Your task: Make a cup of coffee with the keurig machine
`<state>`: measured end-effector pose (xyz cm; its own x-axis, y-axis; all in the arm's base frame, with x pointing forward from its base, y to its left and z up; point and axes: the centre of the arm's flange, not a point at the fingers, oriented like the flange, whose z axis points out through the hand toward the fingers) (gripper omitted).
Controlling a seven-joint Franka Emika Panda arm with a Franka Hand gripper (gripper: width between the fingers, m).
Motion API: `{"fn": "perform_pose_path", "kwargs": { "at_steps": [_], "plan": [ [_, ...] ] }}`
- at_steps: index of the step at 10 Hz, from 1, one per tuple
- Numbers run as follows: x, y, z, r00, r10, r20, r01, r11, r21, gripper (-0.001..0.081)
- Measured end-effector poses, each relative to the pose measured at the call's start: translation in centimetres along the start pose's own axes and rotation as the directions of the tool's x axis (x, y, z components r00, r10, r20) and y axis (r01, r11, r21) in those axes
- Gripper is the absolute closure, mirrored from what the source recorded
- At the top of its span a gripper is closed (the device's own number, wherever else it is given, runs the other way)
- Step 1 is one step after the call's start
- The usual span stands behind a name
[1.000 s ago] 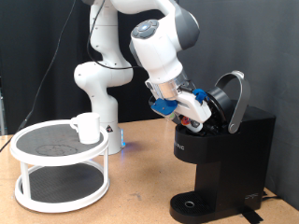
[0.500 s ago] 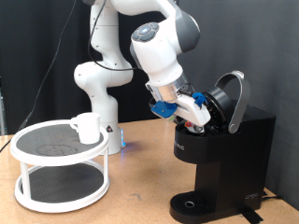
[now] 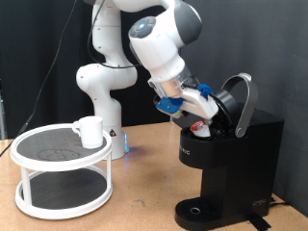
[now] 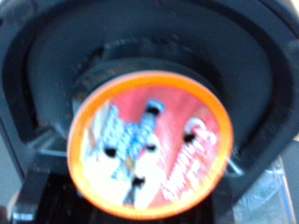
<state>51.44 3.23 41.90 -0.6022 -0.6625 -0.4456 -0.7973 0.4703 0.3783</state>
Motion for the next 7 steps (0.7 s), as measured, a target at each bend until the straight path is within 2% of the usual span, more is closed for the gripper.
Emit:
{"fn": "perform_pose_path", "kwargs": {
  "at_steps": [3, 7],
  "plan": [
    [0.2, 0.4, -0.5, 0.999, -0.002, -0.035, 0.002, 1.000, 0.013, 0.0072],
    [0.7, 0.6, 1.1, 0.997, 0.023, -0.075, -0.024, 1.000, -0.011, 0.0072]
  ]
}}
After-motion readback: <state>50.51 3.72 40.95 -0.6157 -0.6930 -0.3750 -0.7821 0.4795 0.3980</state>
